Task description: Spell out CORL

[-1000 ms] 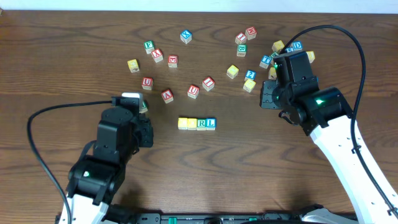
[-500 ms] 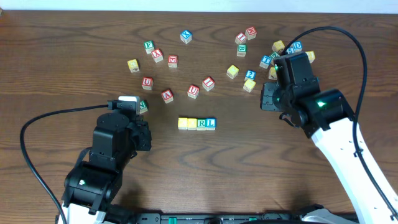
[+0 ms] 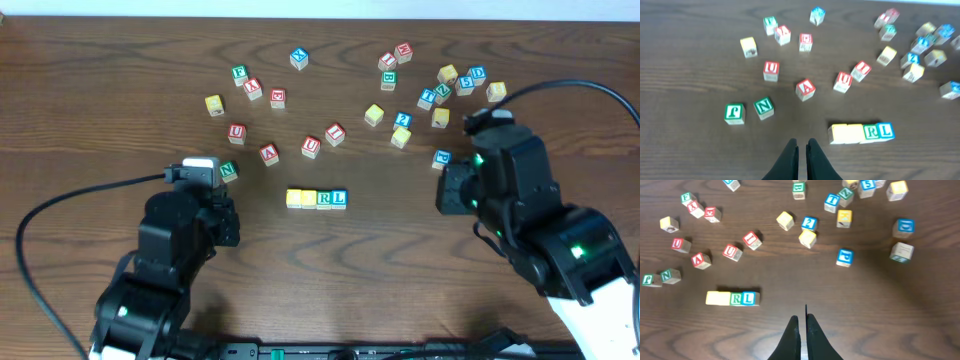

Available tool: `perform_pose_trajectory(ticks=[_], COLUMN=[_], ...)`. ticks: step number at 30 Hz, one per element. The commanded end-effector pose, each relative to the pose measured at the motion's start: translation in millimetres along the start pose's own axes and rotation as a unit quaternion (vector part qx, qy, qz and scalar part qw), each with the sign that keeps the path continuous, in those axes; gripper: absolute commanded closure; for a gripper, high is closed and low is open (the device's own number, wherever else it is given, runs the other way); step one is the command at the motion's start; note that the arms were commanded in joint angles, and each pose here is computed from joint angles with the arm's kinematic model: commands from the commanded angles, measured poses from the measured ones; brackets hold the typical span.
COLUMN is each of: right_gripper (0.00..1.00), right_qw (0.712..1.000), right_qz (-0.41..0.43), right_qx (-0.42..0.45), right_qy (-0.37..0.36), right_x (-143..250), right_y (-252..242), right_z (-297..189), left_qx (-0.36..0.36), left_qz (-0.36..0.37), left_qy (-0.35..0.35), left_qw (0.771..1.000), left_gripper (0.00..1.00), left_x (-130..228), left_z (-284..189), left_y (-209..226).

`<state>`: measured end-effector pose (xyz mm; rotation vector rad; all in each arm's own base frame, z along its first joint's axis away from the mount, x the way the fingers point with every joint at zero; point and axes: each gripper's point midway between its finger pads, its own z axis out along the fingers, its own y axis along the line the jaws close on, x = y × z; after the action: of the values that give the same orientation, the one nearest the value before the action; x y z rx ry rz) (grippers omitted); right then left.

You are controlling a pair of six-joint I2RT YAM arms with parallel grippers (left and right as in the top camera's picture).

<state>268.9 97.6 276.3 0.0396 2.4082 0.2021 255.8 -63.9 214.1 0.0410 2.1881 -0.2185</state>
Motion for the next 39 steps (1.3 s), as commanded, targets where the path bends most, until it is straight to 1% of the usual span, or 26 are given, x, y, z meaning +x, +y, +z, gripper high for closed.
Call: perform_pose_trajectory(ticks=[1, 4, 14, 17, 19, 23, 27, 34, 39], right_gripper=[0.99, 0.99, 0.99, 0.99, 0.99, 0.99, 0.99, 0.99, 0.99], right_qw=[1.000, 1.000, 1.000, 1.000, 0.999, 0.997, 0.992, 0.982, 0.978], right_qz=[0.009, 0.009, 0.011, 0.006, 0.002, -0.001, -0.010, -0.048, -0.066], right_qx=[0.000, -0.001, 0.004, -0.009, -0.011, -0.009, -0.051, -0.070, -0.075], right_qy=[-0.025, -0.026, -0.012, 0.012, 0.030, 0.077, 0.119, 0.167, 0.186], right_x=[-3, 2, 9, 17, 25, 47, 71, 104, 126], right_y=[-5, -9, -11, -4, -1, 8, 40, 82, 101], right_z=[-21, -29, -28, -17, -4, 43, 101, 160, 183], left_qx=[0.004, 0.009, 0.007, 0.004, -0.010, -0.023, -0.023, -0.026, -0.026], left_qz=[0.006, 0.004, 0.005, 0.005, 0.004, 0.003, 0.003, 0.004, 0.005], left_qy=[-0.057, -0.077, -0.071, -0.071, -0.071, -0.072, -0.070, -0.058, -0.056], left_qw=[0.998, 0.997, 0.997, 0.997, 0.997, 0.997, 0.997, 0.998, 0.998], left_gripper=[0.92, 0.92, 0.93, 0.93, 0.93, 0.93, 0.93, 0.93, 0.93], left_x=[-25, -29, -26, -25, -25, -25, -24, -18, -18], left_z=[-25, -37, -38, -38, -38, -38, -37, -37, -36], left_y=[-1, -1, 0, 1, 6, 10, 10, 12, 12])
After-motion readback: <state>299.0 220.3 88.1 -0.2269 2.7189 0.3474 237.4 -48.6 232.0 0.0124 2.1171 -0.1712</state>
